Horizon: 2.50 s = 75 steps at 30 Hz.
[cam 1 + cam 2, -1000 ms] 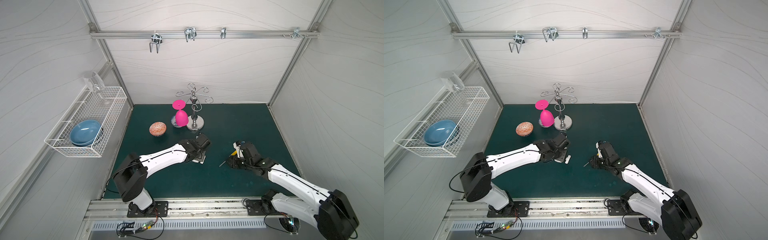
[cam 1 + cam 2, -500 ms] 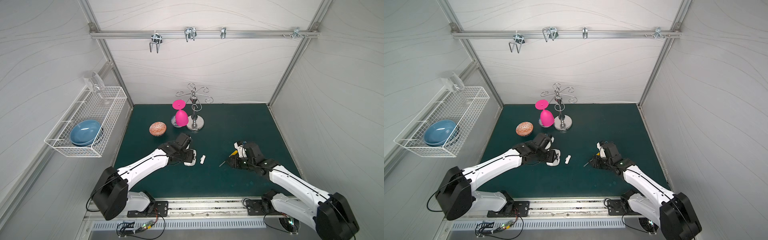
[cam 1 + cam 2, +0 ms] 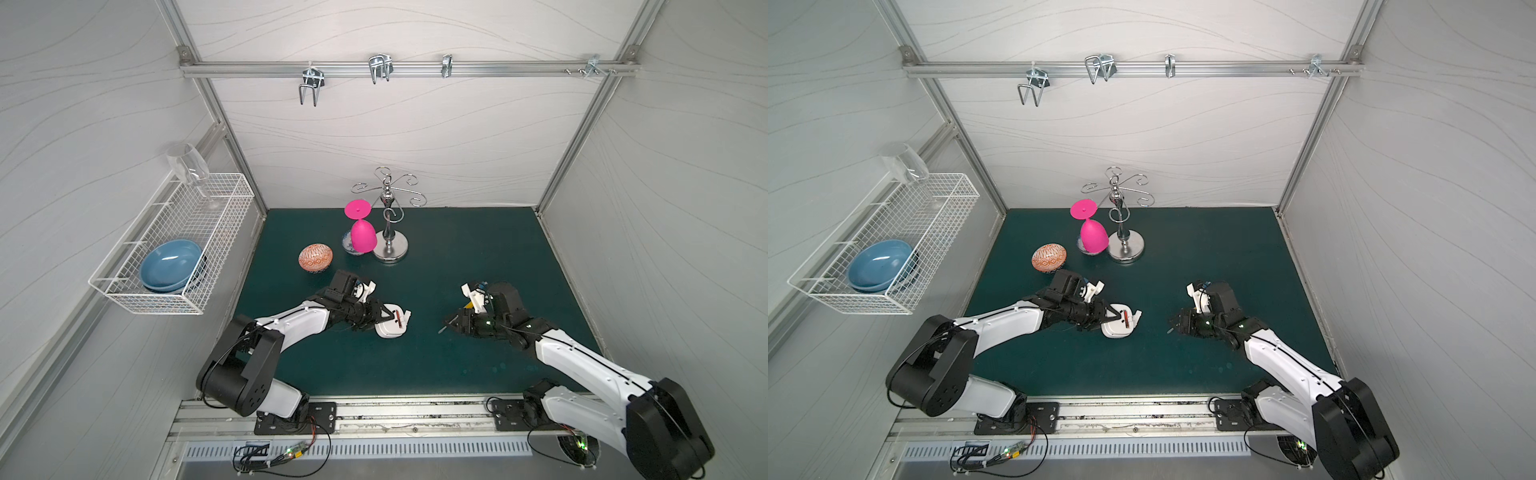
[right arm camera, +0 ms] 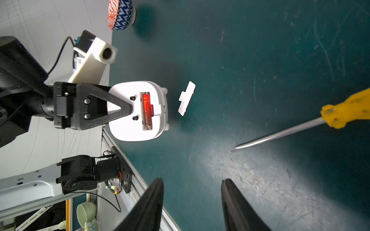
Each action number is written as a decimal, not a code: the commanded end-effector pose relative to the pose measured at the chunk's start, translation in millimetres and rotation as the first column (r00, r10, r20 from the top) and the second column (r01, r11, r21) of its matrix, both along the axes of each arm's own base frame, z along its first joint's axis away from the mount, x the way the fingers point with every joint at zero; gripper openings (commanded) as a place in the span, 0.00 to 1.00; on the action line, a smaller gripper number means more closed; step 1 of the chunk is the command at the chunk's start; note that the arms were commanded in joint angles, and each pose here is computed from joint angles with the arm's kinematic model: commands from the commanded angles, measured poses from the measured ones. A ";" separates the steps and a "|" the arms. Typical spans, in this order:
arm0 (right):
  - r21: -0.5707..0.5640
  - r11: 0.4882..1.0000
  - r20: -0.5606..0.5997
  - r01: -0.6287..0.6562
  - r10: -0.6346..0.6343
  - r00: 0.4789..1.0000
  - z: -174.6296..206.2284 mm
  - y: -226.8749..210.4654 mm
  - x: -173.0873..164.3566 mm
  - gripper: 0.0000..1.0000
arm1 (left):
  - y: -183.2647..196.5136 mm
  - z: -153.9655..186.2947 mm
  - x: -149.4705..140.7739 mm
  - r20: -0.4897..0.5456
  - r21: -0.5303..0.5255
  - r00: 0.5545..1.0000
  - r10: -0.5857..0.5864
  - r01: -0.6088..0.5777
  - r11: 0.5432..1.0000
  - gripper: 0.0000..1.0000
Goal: Remove the battery from the alarm
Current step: Place the alarm at the center of the board, then adjust the alarm at the center of the board, then pick up the screwdriver from the center of the board.
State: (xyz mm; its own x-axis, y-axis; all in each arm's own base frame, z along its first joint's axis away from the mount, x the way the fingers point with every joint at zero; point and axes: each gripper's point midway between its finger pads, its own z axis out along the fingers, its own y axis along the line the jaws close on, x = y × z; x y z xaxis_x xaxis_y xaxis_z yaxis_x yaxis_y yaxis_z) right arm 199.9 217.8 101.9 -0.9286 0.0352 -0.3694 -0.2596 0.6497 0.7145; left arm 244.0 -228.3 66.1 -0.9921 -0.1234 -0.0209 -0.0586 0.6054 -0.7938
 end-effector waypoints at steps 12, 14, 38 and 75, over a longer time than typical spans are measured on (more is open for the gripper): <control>-0.117 0.991 0.016 -0.071 0.073 0.997 -10.2 3.4 -6.7 0.65 | 37.0 -27.0 8.5 0.001 0.132 0.997 0.077 -0.077 0.988 0.76; -0.152 0.982 0.037 -0.112 0.119 0.992 -9.3 10.9 -5.9 0.66 | 48.3 -24.3 8.2 0.014 0.174 0.995 0.103 -0.104 0.979 0.85; -0.226 0.782 0.071 -0.580 0.607 0.791 -30.0 184.7 42.5 0.68 | 37.2 -35.9 -65.8 -0.051 0.207 0.990 0.131 -0.118 0.971 0.33; -0.694 0.609 0.121 0.385 -0.428 0.896 -27.4 -100.4 48.0 0.70 | 73.5 2.1 -2.9 0.261 0.303 0.949 0.176 -0.254 0.918 0.70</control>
